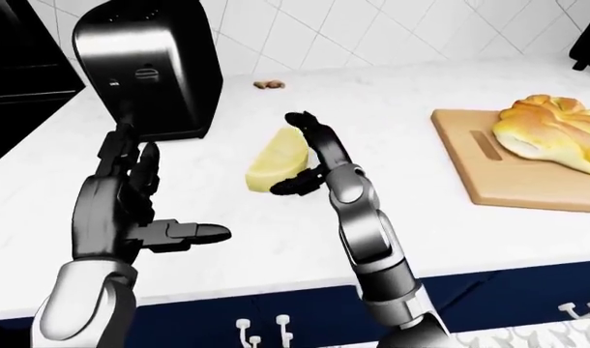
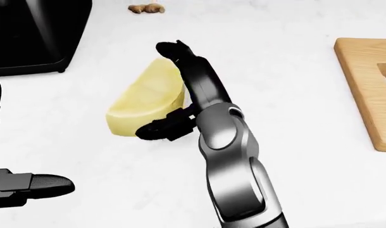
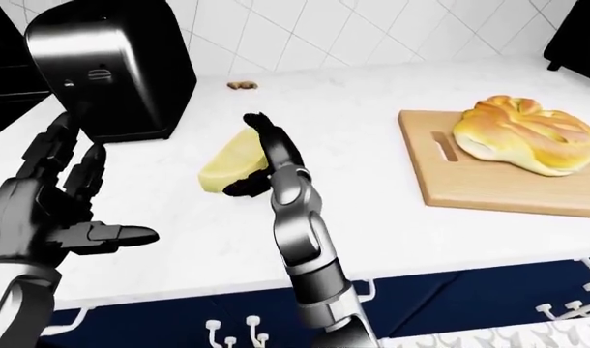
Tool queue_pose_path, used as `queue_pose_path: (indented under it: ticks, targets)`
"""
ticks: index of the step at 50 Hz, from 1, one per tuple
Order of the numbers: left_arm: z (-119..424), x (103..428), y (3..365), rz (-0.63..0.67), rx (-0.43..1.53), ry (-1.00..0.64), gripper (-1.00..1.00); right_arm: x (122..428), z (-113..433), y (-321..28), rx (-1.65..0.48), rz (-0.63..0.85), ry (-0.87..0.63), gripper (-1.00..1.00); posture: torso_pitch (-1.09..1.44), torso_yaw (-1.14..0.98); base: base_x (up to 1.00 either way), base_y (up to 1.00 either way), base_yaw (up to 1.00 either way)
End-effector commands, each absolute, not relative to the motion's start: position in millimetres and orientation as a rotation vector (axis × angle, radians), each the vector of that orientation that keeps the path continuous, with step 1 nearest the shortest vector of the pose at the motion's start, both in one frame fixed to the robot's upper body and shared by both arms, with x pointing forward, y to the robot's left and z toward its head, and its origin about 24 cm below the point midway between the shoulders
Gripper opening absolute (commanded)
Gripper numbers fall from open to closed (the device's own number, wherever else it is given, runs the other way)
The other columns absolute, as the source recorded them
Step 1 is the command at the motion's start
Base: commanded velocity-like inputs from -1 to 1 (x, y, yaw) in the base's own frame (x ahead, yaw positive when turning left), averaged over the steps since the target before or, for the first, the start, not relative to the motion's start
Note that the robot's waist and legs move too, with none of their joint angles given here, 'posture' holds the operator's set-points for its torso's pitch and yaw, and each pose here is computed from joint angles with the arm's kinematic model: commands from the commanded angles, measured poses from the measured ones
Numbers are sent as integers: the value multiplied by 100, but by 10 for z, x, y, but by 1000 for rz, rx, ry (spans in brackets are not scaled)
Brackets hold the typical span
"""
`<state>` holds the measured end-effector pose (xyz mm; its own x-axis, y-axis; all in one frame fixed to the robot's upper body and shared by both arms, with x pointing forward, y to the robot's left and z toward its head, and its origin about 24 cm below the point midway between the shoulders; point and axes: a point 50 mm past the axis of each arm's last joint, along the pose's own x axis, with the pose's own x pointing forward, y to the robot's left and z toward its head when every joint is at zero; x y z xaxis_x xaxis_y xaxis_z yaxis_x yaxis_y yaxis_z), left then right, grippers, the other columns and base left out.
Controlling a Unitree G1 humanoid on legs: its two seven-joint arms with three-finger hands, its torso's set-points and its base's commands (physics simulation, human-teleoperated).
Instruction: Pick up the wedge of cheese and place it on the slice of bread to prepare a simple cheese on bread dish.
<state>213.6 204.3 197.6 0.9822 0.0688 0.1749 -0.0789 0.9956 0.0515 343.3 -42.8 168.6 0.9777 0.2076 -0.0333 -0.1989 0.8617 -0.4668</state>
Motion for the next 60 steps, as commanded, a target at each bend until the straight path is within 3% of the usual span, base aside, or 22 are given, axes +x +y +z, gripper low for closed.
queue_pose_path:
  ticks: [1,14,21,37,39,60]
  targets:
    - [2095,2098,2032,74,77,-252,100,3403,1872,-338,-485,235,-111,28,0,0,0,0,0]
    - [2093,2072,2048,78,75,-252,100,3407,1890,-314,-510,226,-129,-22,0,0,0,0,0]
    - [2085,2076,2050,78,75,-252,100,3381,2073,-385,-469,197,-163,-77,0,0,0,0,0]
    - [2108,2071,2059,79,77,-259,100,3291,2484,-691,-397,114,-223,-90,0,0,0,0,0]
    - [2116,2069,2057,78,78,-261,100,3280,2520,-723,-386,106,-232,-100,0,0,0,0,0]
    - [2145,2046,2042,78,80,-264,100,3184,2684,-762,-338,107,-257,-100,0,0,0,-17,0]
